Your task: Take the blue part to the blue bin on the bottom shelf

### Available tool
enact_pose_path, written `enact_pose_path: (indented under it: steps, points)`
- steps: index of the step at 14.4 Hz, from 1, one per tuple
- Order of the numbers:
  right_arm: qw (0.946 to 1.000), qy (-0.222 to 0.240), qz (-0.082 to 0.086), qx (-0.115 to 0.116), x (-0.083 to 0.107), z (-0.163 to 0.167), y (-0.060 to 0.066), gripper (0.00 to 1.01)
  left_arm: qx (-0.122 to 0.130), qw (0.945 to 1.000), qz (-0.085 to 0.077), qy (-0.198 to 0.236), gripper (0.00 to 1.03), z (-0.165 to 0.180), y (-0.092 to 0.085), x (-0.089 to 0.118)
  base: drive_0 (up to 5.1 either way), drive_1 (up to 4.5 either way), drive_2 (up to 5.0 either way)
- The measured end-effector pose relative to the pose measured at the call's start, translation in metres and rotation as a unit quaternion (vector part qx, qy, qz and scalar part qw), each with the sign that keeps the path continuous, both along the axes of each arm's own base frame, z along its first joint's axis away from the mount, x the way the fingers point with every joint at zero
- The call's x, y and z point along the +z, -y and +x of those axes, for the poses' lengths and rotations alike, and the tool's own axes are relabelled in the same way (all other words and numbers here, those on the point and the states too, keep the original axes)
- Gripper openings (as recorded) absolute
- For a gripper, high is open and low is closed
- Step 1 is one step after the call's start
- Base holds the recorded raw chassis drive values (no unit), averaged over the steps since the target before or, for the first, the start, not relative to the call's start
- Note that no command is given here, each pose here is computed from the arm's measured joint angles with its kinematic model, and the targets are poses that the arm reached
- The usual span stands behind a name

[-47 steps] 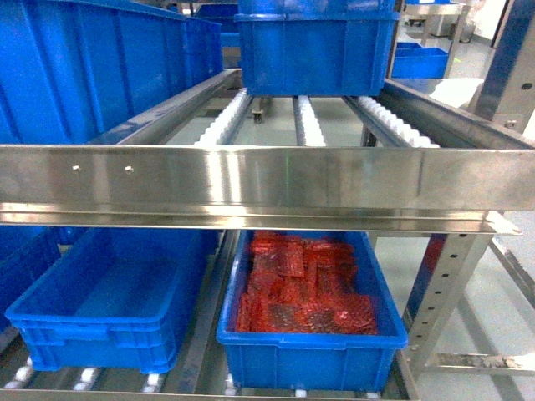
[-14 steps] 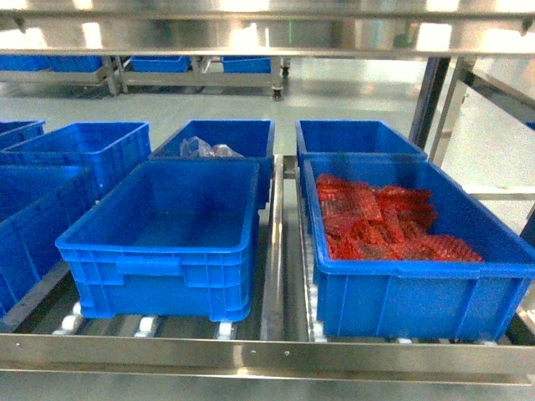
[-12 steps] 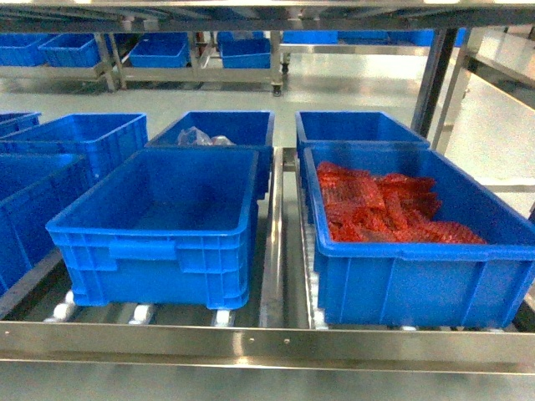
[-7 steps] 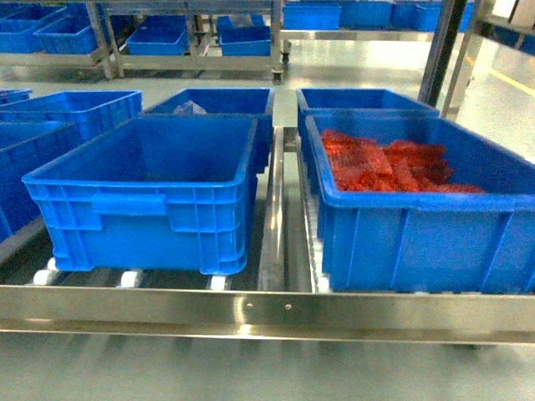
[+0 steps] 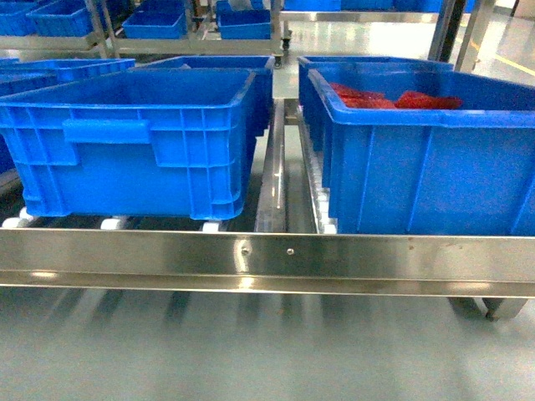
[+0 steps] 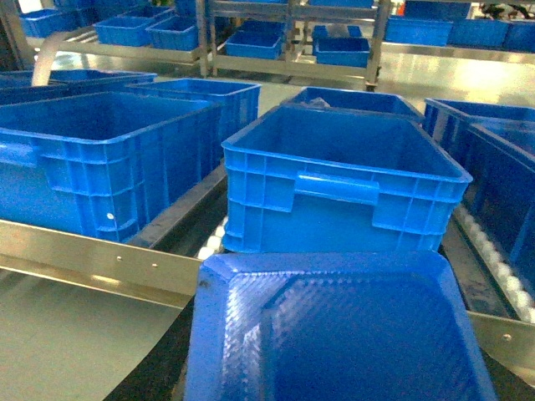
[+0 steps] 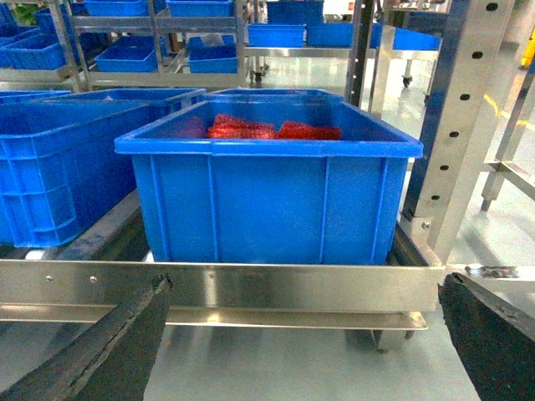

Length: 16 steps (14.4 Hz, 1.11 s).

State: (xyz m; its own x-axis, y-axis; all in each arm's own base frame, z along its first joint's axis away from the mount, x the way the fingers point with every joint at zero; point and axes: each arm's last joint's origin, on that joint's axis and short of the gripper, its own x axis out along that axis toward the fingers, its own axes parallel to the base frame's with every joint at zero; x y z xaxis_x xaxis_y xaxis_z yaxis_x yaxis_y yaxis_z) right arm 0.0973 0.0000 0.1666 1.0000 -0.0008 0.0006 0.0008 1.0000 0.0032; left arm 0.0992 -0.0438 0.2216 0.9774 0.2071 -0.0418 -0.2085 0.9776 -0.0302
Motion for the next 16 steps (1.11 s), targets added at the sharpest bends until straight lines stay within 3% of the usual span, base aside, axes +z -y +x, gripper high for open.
enact_pose_path:
  steps: [6,16]
  points:
    - [1.0,0.0,0.0,0.0,0.0,0.0,0.0,0.98,0.0,1.0,0.0,0.0,0.43,0.0,0.0,0.0,0.0,0.0,0.0]
    - [1.0,0.0,0.0,0.0,0.0,0.0,0.0,0.98,0.0,1.0,-0.001,0.001,0.43,0.0,0.0,0.0002,-0.1,3.77,-3.9]
